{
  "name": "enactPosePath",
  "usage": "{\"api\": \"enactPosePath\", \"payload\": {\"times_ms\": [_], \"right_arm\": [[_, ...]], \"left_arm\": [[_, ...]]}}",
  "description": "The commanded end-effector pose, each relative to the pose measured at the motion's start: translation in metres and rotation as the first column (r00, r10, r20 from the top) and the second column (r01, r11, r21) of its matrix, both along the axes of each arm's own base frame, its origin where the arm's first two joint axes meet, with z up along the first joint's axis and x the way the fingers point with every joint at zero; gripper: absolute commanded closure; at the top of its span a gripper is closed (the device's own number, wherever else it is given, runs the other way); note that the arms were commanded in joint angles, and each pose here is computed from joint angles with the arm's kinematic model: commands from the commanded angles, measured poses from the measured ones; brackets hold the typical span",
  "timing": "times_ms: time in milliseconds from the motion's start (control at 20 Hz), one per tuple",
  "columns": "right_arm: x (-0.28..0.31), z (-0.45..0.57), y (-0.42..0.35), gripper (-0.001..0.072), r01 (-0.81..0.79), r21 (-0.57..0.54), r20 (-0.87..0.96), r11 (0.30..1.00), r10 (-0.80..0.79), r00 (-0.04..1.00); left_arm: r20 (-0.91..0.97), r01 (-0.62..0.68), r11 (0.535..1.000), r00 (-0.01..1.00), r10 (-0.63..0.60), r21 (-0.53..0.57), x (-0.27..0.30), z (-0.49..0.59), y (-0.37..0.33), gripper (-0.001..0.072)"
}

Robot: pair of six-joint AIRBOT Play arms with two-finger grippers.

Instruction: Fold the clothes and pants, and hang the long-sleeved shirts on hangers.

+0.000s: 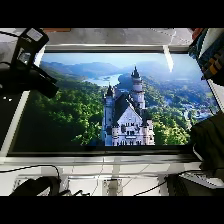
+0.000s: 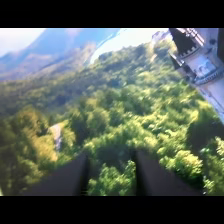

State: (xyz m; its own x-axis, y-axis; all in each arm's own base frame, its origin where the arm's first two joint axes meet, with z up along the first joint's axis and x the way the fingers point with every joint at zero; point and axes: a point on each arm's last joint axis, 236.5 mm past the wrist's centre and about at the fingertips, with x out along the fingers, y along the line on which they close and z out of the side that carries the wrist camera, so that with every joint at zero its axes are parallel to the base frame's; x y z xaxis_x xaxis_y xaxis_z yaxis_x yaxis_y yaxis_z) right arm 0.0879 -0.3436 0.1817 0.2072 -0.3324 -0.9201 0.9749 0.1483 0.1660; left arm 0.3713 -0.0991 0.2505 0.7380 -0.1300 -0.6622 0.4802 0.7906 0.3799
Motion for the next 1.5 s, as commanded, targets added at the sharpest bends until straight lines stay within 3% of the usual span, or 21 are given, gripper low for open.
{"api": "enactPosePath", "payload": {"times_ms": [0,100,300,400,600,750,900,1100,1450], "right_arm": [[0.041,0.01,0.003,0.0665,-0.064,0.0,0.169,0.998,0.063,0.984],[0.082,0.022,0.012,0.068,-0.147,-0.007,0.302,0.989,0.142,0.943],[0.178,0.03,0.074,0.0681,-0.429,-0.003,0.395,0.903,0.395,0.83],[0.224,0.027,0.127,0.0681,-0.606,-0.024,0.364,0.795,0.572,0.735],[0.276,0.01,0.233,0.068,-0.881,-0.079,0.165,0.466,0.878,0.45],[0.281,-0.002,0.272,0.0681,-0.947,-0.082,-0.05,0.312,0.947,0.316],[0.282,-0.004,0.289,0.068,-0.968,-0.083,-0.177,0.236,0.953,0.247],[0.289,-0.002,0.325,0.0679,-0.982,-0.093,-0.103,0.163,0.98,0.172],[0.296,0.003,0.337,0.0679,-0.982,-0.121,-0.052,0.148,0.987,0.155]], "left_arm": [[-0.019,-0.05,0.997,0.998,0.052,0.062,0.014,-0.014,0.018,0.0687],[-0.053,-0.146,0.989,0.988,0.148,0.037,0.025,-0.026,0.04,0.0687],[-0.198,-0.416,0.909,0.895,0.4,-0.04,0.044,-0.071,0.111,0.0687],[-0.295,-0.492,0.862,0.847,0.442,-0.12,0.048,-0.096,0.134,0.0687],[-0.402,-0.471,0.779,0.862,0.307,-0.415,0.045,-0.092,0.126,0.0687],[-0.38,-0.486,0.777,0.86,0.341,-0.4,0.038,-0.084,0.141,0.0688],[-0.39,-0.487,0.779,0.856,0.338,-0.394,0.031,-0.082,0.139,0.0687],[-0.428,-0.452,0.769,0.866,0.258,-0.451,0.024,-0.079,0.116,0.0687],[-0.43,-0.453,0.769,0.865,0.258,-0.451,0.024,-0.079,0.116,0.0687]]}}
